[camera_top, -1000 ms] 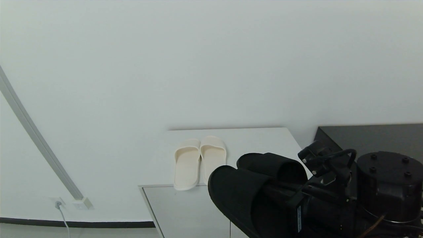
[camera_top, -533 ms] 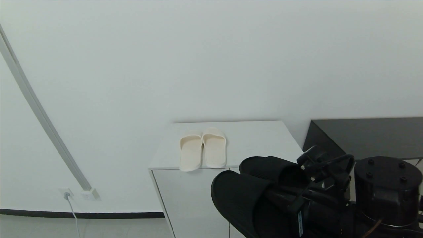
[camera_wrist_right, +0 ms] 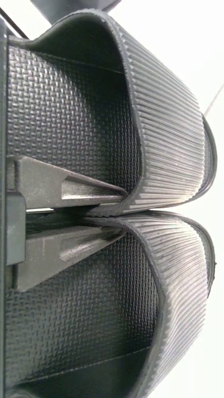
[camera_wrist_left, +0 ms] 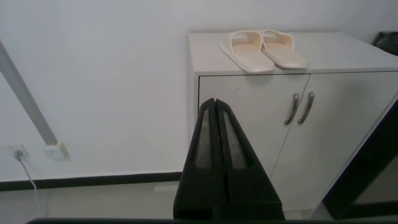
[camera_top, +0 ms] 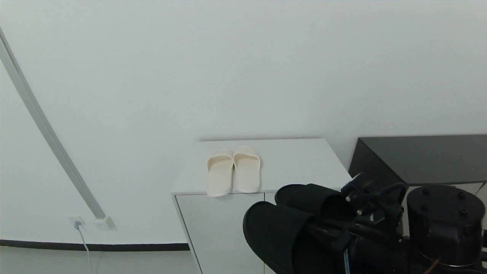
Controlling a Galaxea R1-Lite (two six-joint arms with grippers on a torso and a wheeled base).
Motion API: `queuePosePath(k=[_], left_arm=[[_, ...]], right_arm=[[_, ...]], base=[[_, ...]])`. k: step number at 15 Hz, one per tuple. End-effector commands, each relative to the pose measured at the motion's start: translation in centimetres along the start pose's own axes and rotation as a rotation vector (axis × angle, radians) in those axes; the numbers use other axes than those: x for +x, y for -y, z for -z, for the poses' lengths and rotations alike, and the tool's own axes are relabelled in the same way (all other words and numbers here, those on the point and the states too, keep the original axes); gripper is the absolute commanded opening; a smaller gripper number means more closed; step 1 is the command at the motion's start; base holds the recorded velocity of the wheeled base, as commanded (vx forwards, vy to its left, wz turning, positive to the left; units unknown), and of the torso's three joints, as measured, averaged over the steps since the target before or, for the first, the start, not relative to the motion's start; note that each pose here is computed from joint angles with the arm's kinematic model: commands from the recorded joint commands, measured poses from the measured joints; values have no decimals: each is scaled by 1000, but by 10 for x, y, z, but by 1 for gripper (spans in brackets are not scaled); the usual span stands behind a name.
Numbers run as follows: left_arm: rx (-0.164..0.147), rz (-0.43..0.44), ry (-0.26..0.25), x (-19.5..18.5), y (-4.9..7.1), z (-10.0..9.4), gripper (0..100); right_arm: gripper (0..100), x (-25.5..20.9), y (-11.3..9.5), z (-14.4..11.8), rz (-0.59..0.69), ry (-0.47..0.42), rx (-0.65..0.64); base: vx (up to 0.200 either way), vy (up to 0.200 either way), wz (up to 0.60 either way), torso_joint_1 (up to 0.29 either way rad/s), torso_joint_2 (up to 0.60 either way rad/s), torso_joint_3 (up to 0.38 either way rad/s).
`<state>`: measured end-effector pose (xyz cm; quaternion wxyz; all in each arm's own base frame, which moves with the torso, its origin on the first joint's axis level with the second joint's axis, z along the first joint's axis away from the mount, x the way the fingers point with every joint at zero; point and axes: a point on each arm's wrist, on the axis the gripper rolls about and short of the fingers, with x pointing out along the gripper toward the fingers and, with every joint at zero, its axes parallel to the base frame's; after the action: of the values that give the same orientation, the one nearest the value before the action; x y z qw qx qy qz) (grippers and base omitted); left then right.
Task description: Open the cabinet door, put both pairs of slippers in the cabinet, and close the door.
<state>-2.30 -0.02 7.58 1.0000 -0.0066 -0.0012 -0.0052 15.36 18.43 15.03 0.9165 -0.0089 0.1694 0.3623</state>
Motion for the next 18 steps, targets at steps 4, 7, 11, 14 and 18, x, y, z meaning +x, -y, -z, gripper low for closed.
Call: queuePosePath(k=[4,7,11,14,18], left_arm=[[2,0,-3,0,0,0,0],[2,0,-3,0,0,0,0],[2,0,-3,0,0,0,0],[2,0,-3,0,0,0,0],[2,0,-3,0,0,0,0]], right_arm=[[0,1,0,2,0,-12,-2],[0,1,0,3,1,-13,-2],[0,1,0,4,1,-18,-2],[0,0,0,4,1,-18,-4],[0,0,0,4,1,-18,-4]], base=[[0,0,0,0,0,0],[0,0,0,0,0,0],[0,0,0,-94,204,110],[0,0,0,-149,347,189],[0,0,0,-163,378,209]])
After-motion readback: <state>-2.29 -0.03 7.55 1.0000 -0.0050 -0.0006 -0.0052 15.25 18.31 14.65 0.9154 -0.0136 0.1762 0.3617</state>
